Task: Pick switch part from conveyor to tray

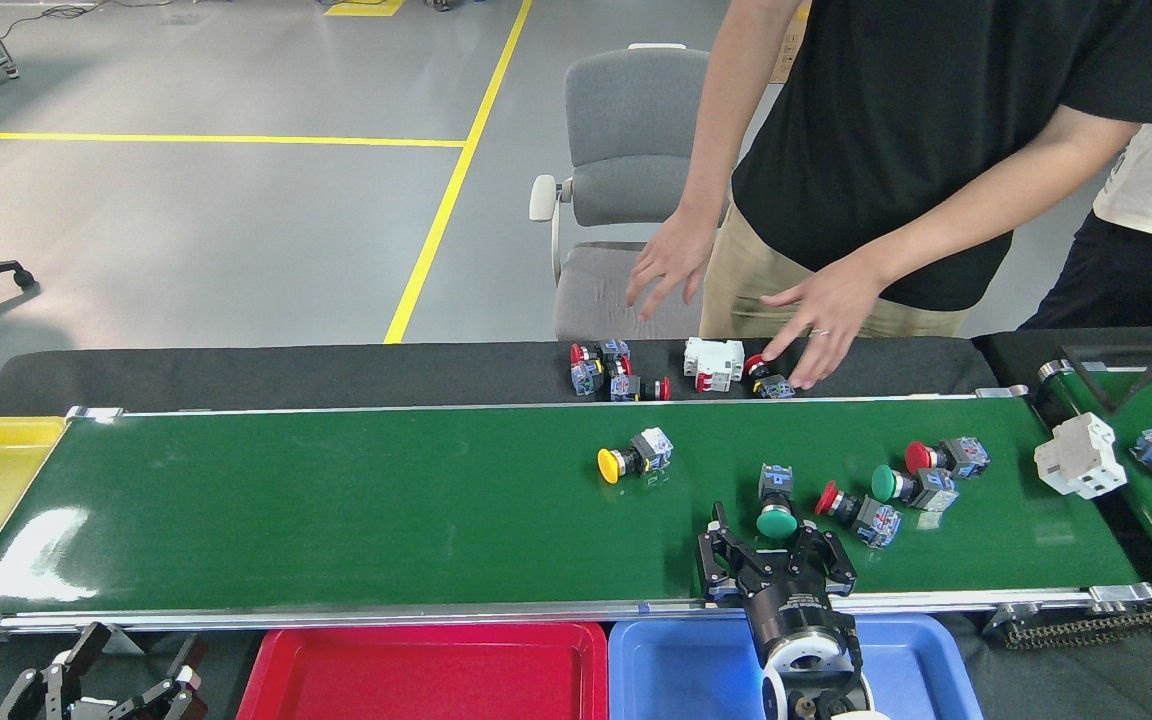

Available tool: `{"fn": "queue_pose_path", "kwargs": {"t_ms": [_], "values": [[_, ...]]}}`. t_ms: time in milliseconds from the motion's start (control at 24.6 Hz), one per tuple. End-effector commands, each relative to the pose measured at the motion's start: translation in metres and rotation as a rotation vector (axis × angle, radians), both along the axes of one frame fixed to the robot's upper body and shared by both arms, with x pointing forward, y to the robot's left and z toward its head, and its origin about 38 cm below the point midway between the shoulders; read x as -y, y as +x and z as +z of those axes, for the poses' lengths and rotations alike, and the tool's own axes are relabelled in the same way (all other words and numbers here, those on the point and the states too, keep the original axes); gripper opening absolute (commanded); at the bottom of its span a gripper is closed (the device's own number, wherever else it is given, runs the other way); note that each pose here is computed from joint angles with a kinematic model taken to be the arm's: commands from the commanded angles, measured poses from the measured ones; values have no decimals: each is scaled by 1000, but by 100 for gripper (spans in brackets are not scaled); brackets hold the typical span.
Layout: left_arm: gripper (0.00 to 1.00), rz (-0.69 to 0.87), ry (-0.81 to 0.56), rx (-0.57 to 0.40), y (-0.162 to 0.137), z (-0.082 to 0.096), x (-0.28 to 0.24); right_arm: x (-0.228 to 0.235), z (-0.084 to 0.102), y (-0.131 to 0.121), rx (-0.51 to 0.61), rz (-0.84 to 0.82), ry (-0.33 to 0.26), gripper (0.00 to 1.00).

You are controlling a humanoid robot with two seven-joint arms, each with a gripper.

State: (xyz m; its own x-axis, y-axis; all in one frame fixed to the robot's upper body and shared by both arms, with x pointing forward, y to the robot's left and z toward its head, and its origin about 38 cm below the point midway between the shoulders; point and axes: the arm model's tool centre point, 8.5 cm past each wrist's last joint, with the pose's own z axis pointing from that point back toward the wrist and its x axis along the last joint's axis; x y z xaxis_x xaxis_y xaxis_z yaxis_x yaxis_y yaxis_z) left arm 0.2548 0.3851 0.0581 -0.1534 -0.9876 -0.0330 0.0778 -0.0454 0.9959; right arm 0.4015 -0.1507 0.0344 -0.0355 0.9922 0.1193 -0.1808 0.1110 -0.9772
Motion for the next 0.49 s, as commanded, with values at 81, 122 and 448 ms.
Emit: {"fn": "queue_pose_path", "kwargs": {"t_ms": [81, 122, 448], "values": [[100, -7, 17, 24, 5, 9, -2, -8, 11, 3, 34, 32, -9, 5], [100, -6, 16, 22, 5, 9, -2, -18, 13, 0, 41, 59, -15, 4], [100, -7, 17, 24, 5, 9, -2, -128, 54, -62, 209, 471, -59, 11]]}}
